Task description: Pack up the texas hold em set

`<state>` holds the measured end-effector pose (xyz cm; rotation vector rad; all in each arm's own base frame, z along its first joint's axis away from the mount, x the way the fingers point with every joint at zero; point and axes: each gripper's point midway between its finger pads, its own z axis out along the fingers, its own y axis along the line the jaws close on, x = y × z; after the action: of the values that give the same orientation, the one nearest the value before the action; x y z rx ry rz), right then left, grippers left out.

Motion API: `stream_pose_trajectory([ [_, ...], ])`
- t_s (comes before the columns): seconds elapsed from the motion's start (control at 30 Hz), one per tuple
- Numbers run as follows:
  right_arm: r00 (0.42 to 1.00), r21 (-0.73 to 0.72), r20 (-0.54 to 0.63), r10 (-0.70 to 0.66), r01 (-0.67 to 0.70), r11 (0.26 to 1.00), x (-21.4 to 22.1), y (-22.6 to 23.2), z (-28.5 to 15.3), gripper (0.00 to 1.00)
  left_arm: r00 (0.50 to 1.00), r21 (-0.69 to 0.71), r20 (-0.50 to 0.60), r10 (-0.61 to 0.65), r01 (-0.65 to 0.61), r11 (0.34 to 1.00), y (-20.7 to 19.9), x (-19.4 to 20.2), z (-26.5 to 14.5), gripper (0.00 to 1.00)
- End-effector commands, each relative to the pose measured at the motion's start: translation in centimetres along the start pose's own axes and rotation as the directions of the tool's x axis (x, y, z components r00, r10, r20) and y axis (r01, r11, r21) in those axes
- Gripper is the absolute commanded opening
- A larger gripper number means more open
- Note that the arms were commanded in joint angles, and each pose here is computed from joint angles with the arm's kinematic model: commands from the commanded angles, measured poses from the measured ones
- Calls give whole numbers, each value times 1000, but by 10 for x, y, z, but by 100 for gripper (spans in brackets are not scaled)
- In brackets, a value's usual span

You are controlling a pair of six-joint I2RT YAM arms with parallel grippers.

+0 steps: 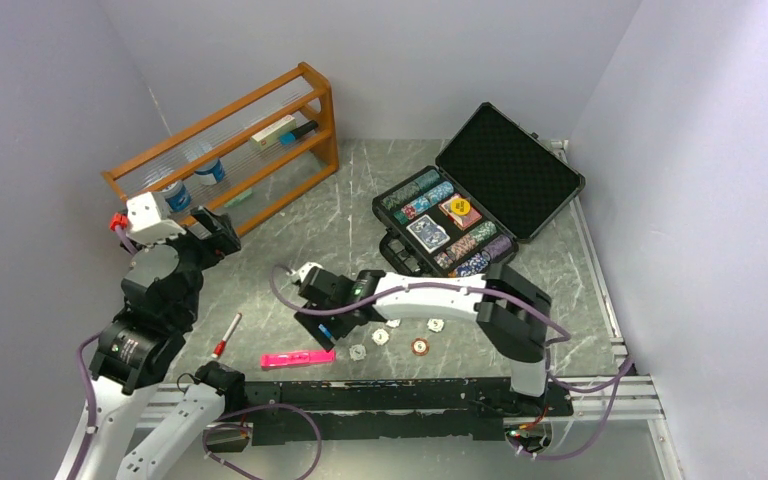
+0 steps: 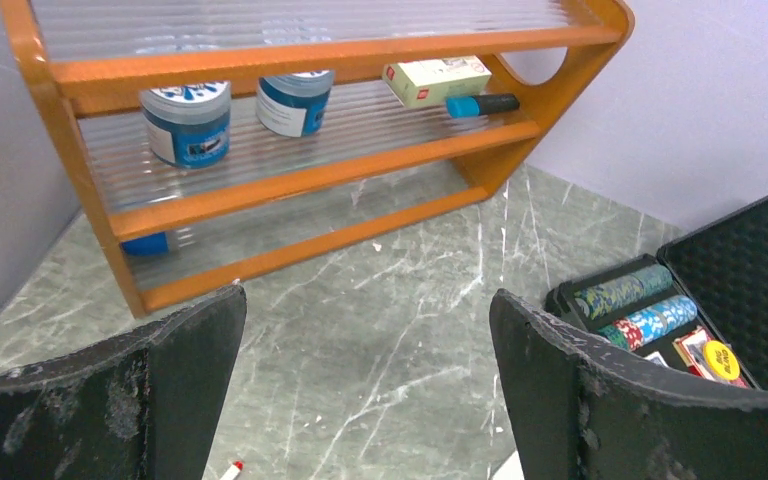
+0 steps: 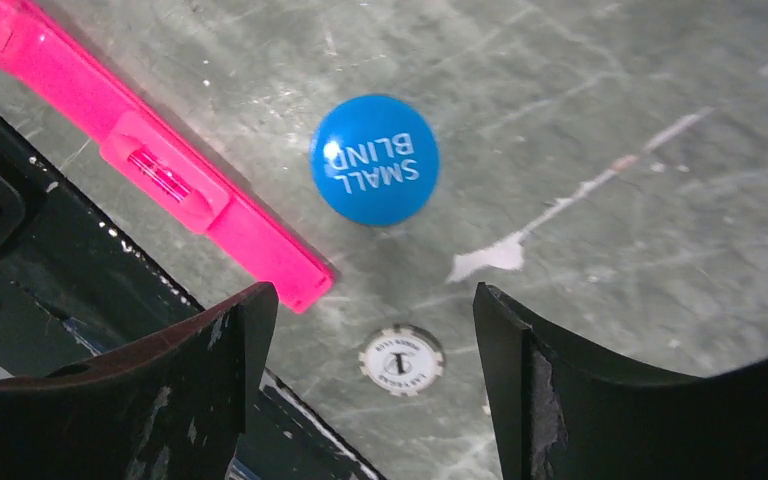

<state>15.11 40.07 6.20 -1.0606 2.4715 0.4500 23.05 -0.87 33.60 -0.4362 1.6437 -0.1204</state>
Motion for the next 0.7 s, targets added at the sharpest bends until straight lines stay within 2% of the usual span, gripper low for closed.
stream_pose_trajectory([
  [0.0, 999, -6, 16, -37, 37, 999, -15, 18, 7, 76, 996, -25, 91, 2, 0, 1000, 5, -30, -6, 97],
  [0.13, 999, 44, -7, -42, 43, 998, -14, 16, 21, 73, 997, -23, 83, 4, -2, 1000, 5, -26, -6, 97],
  [0.67, 997, 66, -61, -38, 42, 997, -6, 16, 51, 63, 998, -17, 57, 2, -1, 1000, 5, -14, -3, 97],
])
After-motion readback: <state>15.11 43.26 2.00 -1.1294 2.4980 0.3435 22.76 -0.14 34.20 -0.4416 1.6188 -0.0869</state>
